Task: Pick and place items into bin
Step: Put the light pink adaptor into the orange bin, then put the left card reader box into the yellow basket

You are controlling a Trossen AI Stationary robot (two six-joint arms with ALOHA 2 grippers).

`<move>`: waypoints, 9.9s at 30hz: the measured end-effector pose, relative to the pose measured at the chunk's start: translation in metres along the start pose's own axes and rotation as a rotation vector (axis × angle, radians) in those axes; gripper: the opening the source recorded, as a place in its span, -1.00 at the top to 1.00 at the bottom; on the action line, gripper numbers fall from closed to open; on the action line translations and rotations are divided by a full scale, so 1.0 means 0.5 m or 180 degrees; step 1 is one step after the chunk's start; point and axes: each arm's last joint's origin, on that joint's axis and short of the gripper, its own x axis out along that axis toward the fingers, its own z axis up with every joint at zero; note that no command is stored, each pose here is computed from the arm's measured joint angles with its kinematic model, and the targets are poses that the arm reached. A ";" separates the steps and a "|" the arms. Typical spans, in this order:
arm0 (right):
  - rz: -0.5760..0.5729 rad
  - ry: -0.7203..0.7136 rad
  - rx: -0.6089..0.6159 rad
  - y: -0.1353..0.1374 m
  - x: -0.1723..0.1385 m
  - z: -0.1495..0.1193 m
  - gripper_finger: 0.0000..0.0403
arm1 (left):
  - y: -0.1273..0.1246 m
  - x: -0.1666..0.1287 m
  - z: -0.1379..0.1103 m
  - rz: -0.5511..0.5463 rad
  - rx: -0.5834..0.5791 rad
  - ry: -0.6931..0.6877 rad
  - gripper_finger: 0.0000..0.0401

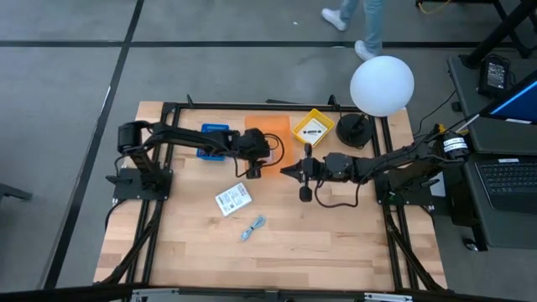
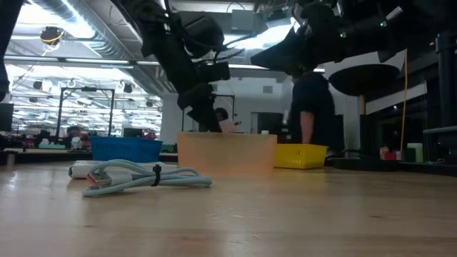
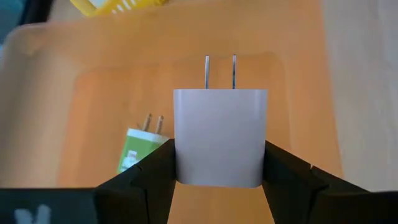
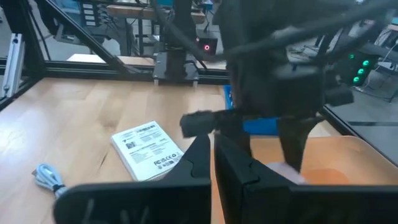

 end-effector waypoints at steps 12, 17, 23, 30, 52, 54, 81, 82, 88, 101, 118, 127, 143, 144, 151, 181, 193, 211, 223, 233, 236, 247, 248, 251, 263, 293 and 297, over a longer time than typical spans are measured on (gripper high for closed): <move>-0.0044 -0.0039 0.0012 -0.008 0.001 0.002 0.98 | -0.009 0.045 -0.020 -0.0004 0.0046 0.0222 -0.01; -0.0044 -0.0040 0.0013 -0.008 0.001 0.002 0.98 | -0.006 0.044 -0.015 0.0120 0.0022 0.0162 -0.12; -0.0042 -0.0039 0.0012 -0.007 0.001 0.002 0.98 | -0.004 0.042 -0.011 0.0174 0.0029 0.0115 -0.20; -0.0042 -0.0038 0.0012 -0.007 0.001 0.002 0.98 | -0.004 0.005 -0.013 0.0125 0.0117 0.0233 -0.16; -0.0012 -0.0210 0.0042 -0.001 0.000 0.013 0.98 | -0.073 -0.275 -0.015 -0.0203 -0.0233 -0.0013 -0.11; -0.0011 -0.0215 0.0042 -0.001 0.000 0.013 0.98 | -0.090 -0.279 -0.024 -0.0257 -0.0319 0.0137 -0.11; 0.0385 -0.0129 0.0395 0.071 -0.004 0.021 0.98 | -0.234 -0.228 -0.181 -0.0176 -0.0610 0.1114 0.06; 0.0411 -0.0094 0.0400 0.077 -0.003 0.016 0.98 | -0.236 -0.225 -0.187 -0.0171 -0.0631 0.1117 0.07; 0.0496 -0.0056 0.0398 0.099 0.011 -0.008 0.98 | -0.238 -0.209 -0.211 -0.0154 -0.0648 0.1136 0.13; 0.0507 -0.0063 0.0520 0.110 0.034 -0.039 0.98 | -0.236 -0.205 -0.209 0.0011 -0.0663 0.0993 0.33; 0.0507 -0.0067 0.0431 0.110 0.034 -0.039 0.98 | -0.240 -0.206 -0.211 -0.0209 -0.0464 0.1075 0.98; 0.0508 -0.0066 0.0427 0.110 0.034 -0.039 0.98 | -0.243 -0.205 -0.206 -0.0309 -0.0504 0.1031 1.00; 0.0509 -0.0064 0.0435 0.110 0.034 -0.040 0.98 | -0.246 -0.204 -0.203 -0.0386 -0.0624 0.1001 1.00; 0.0509 -0.0065 0.0435 0.110 0.034 -0.040 0.98 | -0.246 -0.204 -0.203 -0.0387 -0.0623 0.1004 0.99; 0.0509 -0.0064 0.0436 0.110 0.034 -0.040 0.98 | -0.249 -0.198 -0.205 -0.0372 -0.0625 0.1057 0.99; 0.0539 -0.0116 0.0702 0.115 0.041 -0.022 0.98 | -0.269 -0.145 -0.221 -0.0291 -0.0426 0.1310 0.99; 0.0526 0.0059 0.1060 0.122 0.055 -0.042 0.98 | -0.270 -0.129 -0.249 -0.0356 -0.0539 0.1108 0.99; 0.0464 0.0439 0.1596 0.162 0.174 -0.104 0.68 | -0.270 -0.129 -0.250 -0.0387 -0.0527 0.1132 0.99; 0.0262 0.0670 0.2052 0.140 0.183 -0.117 0.23 | -0.273 -0.126 -0.257 -0.0505 -0.0445 0.1203 0.99; 0.0274 0.0670 0.1783 0.152 0.230 -0.110 0.14 | -0.273 -0.127 -0.255 -0.0485 -0.0448 0.1162 0.99; 0.0246 0.0816 0.1613 0.154 0.243 -0.104 0.14 | -0.275 -0.128 -0.254 -0.0493 -0.0399 0.1145 0.99; 0.0295 0.0872 0.1486 0.150 0.242 -0.073 0.14 | -0.265 -0.194 -0.219 -0.0386 -0.0111 0.0776 0.99; 0.0295 0.0868 0.1489 0.150 0.242 -0.072 0.14 | -0.264 -0.197 -0.216 -0.0397 -0.0106 0.0722 0.99; 0.0294 0.0873 0.1492 0.150 0.242 -0.072 0.14 | -0.264 -0.198 -0.214 -0.0393 -0.0052 0.0691 0.99; 0.0329 0.0805 0.1515 0.156 0.241 -0.067 0.14 | -0.245 -0.171 -0.206 -0.0252 -0.0114 0.0662 0.99; 0.0359 0.0812 0.1509 0.165 0.238 -0.067 0.14 | -0.247 -0.122 -0.216 -0.0165 -0.0019 0.0912 0.99; 0.0370 0.0824 0.1563 0.168 0.237 -0.067 0.14 | -0.247 -0.121 -0.216 -0.0170 -0.0022 0.0916 0.99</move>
